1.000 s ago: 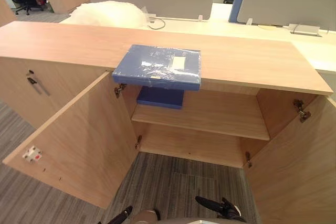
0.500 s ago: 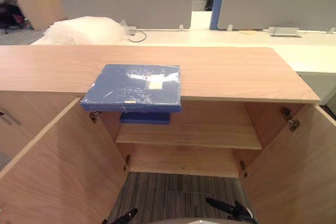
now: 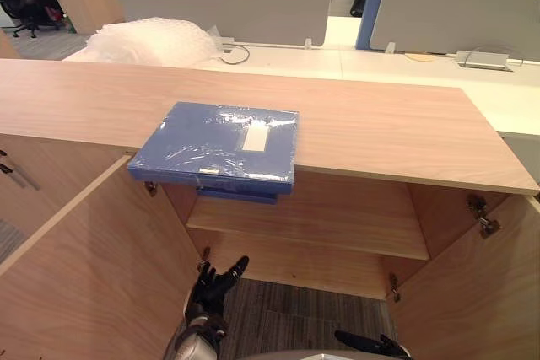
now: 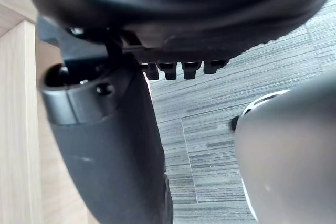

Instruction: Walk over to the cabinet, pick up the folder, carry it to the office cabinet, place the folder inside the office cabinet, then close the office cabinet door

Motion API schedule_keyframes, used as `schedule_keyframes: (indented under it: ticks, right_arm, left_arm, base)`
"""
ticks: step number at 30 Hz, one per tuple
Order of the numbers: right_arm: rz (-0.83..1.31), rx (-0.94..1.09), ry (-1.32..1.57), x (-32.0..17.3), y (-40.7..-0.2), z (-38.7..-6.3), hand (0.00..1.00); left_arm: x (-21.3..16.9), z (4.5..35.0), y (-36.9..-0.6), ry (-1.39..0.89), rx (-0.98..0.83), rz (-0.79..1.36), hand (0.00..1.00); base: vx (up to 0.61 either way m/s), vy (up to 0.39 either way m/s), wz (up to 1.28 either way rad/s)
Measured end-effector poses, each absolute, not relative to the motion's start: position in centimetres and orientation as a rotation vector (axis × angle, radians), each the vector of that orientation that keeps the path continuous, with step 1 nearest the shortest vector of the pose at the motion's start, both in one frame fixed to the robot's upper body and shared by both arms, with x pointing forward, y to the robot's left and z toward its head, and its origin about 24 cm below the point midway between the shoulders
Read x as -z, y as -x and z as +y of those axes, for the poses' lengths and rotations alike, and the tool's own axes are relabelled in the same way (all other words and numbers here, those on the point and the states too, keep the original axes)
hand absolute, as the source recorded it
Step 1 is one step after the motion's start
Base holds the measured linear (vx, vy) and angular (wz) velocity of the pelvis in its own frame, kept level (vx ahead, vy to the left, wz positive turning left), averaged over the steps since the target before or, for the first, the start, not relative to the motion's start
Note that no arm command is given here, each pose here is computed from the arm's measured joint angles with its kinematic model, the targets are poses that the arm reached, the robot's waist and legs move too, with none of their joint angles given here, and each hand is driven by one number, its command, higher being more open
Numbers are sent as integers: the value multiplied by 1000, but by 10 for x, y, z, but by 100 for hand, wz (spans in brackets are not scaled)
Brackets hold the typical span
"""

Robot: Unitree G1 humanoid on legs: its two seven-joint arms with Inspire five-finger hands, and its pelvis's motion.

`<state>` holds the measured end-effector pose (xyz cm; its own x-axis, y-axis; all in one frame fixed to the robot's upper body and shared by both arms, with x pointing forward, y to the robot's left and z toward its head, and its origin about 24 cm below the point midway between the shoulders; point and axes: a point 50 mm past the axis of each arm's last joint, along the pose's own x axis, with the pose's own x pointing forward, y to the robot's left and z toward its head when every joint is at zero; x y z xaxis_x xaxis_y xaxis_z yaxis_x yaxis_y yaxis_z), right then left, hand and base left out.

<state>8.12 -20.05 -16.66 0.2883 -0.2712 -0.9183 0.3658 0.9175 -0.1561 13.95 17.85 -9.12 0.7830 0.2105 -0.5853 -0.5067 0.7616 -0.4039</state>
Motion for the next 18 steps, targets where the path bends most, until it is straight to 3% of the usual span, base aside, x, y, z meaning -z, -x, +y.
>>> schedule_keyframes:
  ticks: [7, 10, 18]
  right_arm:
    - [1214, 374, -38, 167, -83, -197, 100]
    - [1223, 370, -36, 168, -81, -196, 100]
    - [1244, 367, -2, 169, -76, -194, 100]
  left_arm:
    - [72, 190, -141, 426, -396, 468, 100]
    - [70, 188, -136, 250, -364, 497, 100]
    - [52, 188, -129, 48, -454, 458, 100]
  base:
    - [1, 22, 23]
    - [-17, -18, 38]
    - [-37, -11, 27]
